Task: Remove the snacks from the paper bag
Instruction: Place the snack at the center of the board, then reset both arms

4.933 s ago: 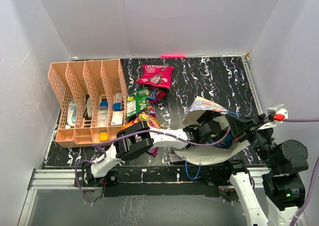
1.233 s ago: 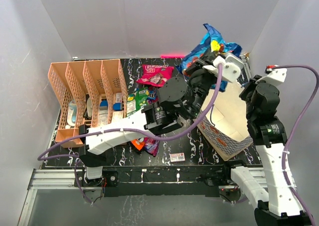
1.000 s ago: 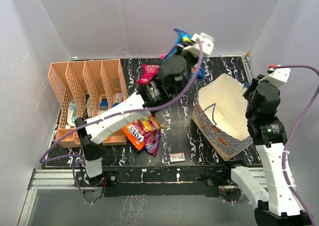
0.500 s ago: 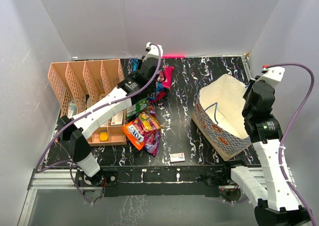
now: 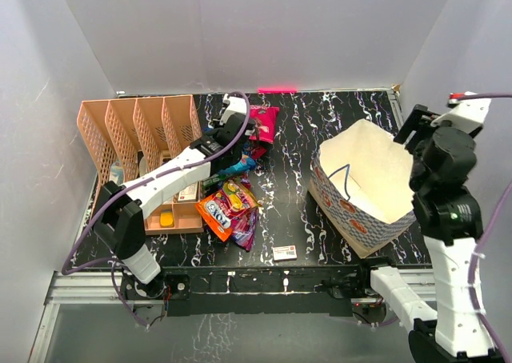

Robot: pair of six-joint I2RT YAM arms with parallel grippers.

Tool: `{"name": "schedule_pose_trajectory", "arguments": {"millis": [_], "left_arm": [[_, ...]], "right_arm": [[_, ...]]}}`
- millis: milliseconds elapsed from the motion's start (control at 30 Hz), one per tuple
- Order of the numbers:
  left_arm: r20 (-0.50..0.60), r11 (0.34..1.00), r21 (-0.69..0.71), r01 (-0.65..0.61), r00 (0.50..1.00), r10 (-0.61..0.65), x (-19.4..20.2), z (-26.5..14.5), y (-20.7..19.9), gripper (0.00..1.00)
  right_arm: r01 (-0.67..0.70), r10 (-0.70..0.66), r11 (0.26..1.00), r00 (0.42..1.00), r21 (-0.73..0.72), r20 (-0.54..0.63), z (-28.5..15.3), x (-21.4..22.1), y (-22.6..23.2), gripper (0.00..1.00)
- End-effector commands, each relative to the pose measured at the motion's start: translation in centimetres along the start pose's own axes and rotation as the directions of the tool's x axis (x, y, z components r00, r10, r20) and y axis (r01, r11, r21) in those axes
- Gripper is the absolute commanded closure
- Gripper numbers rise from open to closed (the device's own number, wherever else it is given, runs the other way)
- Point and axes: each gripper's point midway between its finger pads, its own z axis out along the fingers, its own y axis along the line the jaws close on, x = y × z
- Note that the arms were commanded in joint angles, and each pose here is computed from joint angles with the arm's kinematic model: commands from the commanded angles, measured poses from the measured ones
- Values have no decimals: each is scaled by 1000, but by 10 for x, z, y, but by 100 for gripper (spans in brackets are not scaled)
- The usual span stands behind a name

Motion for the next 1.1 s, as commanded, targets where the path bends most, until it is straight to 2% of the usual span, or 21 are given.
{"name": "schedule_pose_trajectory", "arguments": {"millis": [0,67,200,267,367,533,667,767,933,1067], "left_arm": [[56,992,41,120,991,-122,-21,-15,5,80],[43,992,54,114,992,-116,-15,-15,3,61],[34,987,93,127,991,-131,-18,-23,2,36],[42,979,146,144,987,-152,-32,-34,1,25],[103,939,284,196,967,-233,-76,-67,2,11],[243,832,524,182,904,-351,-146,-135,11,3],[377,746,658,102,813,-443,-193,-195,32,2],[459,709,704,47,731,-504,-216,-235,54,2],[569,697,717,8,571,-592,-238,-295,108,2],[628,724,690,8,491,-604,-244,-319,140,2]], "right_arm": [[-75,94,987,986,-139,139,-43,-61,1,24],[-77,110,975,982,-208,152,-57,-72,7,22],[-140,189,951,969,-276,158,-83,-87,6,9],[-147,211,933,963,-329,168,-98,-94,8,5],[-139,223,908,959,-395,175,-120,-104,10,2],[-114,204,857,970,-503,128,-149,-103,18,2],[-139,243,842,961,-522,135,-166,-111,13,2],[-137,278,825,943,-549,182,-182,-132,9,2],[-127,284,821,937,-557,205,-193,-154,5,2],[-124,292,805,934,-580,204,-194,-160,10,2]]}}
